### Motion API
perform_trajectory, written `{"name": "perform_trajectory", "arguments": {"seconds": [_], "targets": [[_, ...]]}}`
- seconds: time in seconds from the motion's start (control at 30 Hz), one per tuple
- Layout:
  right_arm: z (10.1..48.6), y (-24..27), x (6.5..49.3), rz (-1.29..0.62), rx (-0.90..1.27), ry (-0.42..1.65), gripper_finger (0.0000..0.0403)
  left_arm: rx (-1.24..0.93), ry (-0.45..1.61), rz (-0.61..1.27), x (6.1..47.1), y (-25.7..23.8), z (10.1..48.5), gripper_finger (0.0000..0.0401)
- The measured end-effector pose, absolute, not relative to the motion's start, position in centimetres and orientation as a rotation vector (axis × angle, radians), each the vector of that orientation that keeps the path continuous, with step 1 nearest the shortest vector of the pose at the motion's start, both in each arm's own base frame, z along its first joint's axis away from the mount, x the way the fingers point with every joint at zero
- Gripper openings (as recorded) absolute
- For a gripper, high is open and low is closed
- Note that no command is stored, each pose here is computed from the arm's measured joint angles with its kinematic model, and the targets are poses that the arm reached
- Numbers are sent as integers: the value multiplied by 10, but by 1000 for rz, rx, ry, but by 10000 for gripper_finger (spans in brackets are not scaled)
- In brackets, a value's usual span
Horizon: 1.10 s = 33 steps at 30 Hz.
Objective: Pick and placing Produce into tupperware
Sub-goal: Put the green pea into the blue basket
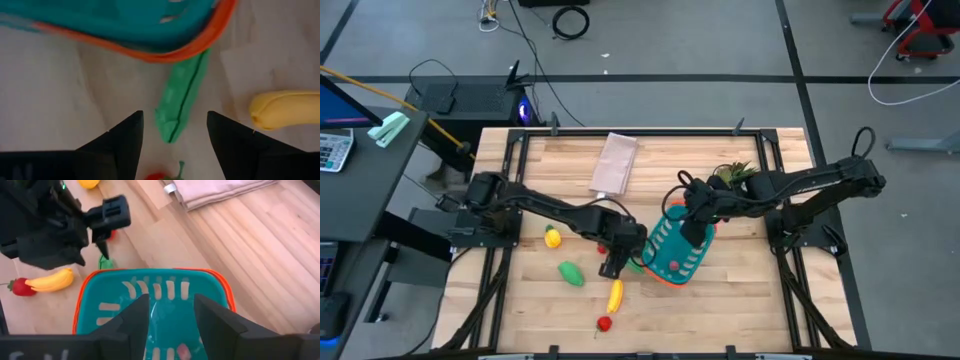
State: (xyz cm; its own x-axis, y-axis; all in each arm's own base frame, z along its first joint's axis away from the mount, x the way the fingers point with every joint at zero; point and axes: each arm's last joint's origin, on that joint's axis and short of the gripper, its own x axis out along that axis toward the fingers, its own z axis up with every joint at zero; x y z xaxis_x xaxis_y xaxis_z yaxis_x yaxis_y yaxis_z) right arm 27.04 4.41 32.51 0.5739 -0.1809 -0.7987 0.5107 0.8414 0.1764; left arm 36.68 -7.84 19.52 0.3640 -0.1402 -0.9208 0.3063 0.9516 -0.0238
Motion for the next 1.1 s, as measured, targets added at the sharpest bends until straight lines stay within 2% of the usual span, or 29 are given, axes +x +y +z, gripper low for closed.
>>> {"name": "perform_trajectory", "arguments": {"seconds": [0.33, 0.63, 1.1], "targets": [[324, 44, 271, -413, 399, 879, 163, 227, 1170, -393, 368, -98, 183, 227], [324, 44, 271, -406, 381, 880, 163, 318, 1141, -300, 376, -95, 173, 227], [324, 44, 271, -408, 377, 880, 163, 314, 1136, -331, 373, -107, 173, 227]]}}
